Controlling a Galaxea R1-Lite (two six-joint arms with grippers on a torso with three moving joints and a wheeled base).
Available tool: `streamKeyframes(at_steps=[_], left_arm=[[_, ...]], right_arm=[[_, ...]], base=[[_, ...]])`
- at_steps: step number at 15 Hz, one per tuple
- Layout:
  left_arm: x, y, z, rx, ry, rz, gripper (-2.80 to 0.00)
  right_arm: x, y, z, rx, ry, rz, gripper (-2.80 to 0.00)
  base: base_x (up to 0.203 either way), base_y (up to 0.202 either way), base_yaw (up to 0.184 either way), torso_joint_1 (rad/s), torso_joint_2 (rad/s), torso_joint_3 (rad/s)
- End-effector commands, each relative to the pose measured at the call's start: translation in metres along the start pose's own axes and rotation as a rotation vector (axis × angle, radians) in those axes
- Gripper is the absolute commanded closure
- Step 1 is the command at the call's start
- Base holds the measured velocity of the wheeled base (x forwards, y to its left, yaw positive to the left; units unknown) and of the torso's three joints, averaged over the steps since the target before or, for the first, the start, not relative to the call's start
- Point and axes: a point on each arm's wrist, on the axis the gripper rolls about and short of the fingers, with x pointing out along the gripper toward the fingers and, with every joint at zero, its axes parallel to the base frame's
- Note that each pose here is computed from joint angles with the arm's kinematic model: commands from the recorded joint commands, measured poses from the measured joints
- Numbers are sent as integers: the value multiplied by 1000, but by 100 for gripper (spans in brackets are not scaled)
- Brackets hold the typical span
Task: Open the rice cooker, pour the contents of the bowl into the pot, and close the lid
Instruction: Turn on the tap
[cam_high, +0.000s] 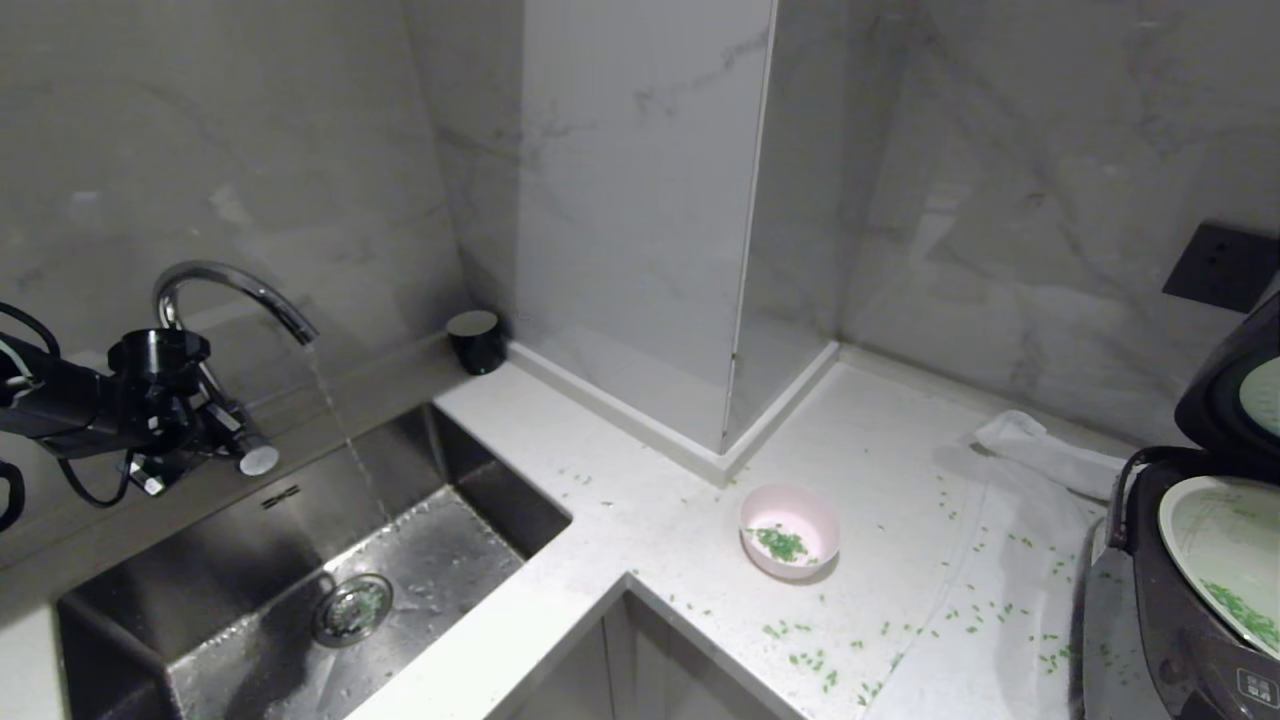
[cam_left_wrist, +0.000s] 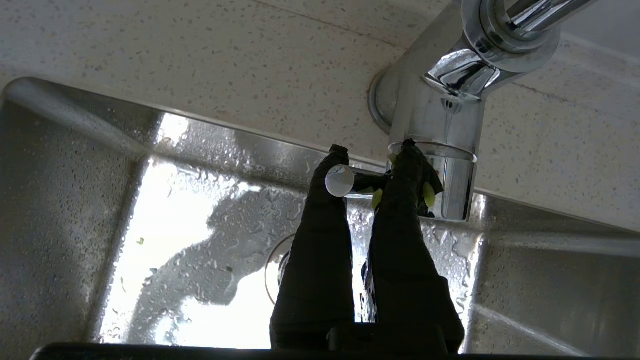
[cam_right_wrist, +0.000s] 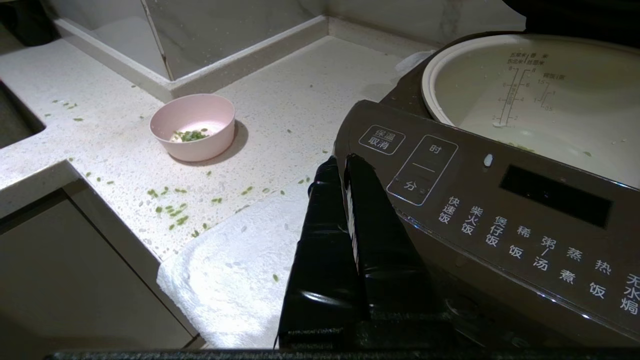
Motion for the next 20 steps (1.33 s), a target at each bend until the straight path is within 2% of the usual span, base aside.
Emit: streamKeyframes(at_steps=[1,20], left_arm=[[0,0,0,-5,-2,3,0],[11,1,-1,-7,-5,15,0]], right_arm=[[0,0,0,0,-1,0,0],[0,0,0,0,-1,0,0]], base=[[0,0,0,0,0,0],[0,0,0,0,0,0]])
